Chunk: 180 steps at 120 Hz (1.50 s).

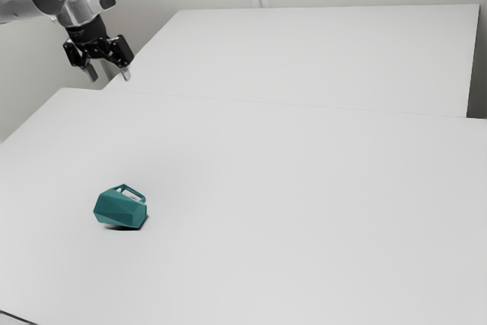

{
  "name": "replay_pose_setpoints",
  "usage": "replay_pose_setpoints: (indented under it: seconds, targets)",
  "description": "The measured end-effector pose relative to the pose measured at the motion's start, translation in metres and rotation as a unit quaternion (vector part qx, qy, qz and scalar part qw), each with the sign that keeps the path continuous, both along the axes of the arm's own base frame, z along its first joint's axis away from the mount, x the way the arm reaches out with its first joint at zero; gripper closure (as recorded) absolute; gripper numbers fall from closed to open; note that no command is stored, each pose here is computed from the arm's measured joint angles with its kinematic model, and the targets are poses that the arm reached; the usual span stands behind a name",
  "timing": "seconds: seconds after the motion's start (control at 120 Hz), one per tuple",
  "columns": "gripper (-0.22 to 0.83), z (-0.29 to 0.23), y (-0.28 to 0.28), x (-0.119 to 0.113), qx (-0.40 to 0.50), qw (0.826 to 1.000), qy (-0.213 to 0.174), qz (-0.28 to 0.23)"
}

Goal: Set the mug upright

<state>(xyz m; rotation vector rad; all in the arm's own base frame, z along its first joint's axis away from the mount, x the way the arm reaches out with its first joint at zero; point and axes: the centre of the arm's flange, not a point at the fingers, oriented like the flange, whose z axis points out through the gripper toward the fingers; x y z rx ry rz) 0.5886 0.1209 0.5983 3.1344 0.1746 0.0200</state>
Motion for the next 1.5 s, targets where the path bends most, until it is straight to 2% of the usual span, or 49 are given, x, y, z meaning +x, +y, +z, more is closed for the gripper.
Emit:
replay_pose_setpoints:
  seconds: [0.133,0.275,0.392,0.542,0.683,0.925,1.5]
  targets:
    - [0.0,-0.012,0.013,-0.006,-0.01,1.0,0.015,0.009]
    - [0.0,-0.048,0.086,-0.025,-0.043,0.995,0.038,0.076]
    - [0.0,-0.107,0.163,-0.044,-0.117,0.982,0.055,0.14]
    - [0.0,-0.189,0.189,-0.071,-0.227,0.957,0.071,0.164]
    - [0.0,-0.242,0.19,-0.098,-0.298,0.942,0.062,0.141]
    - [0.0,-0.285,0.174,-0.119,-0.361,0.929,0.03,0.081]
    - [0.0,-0.32,0.137,-0.129,-0.402,0.915,-0.027,-0.017]
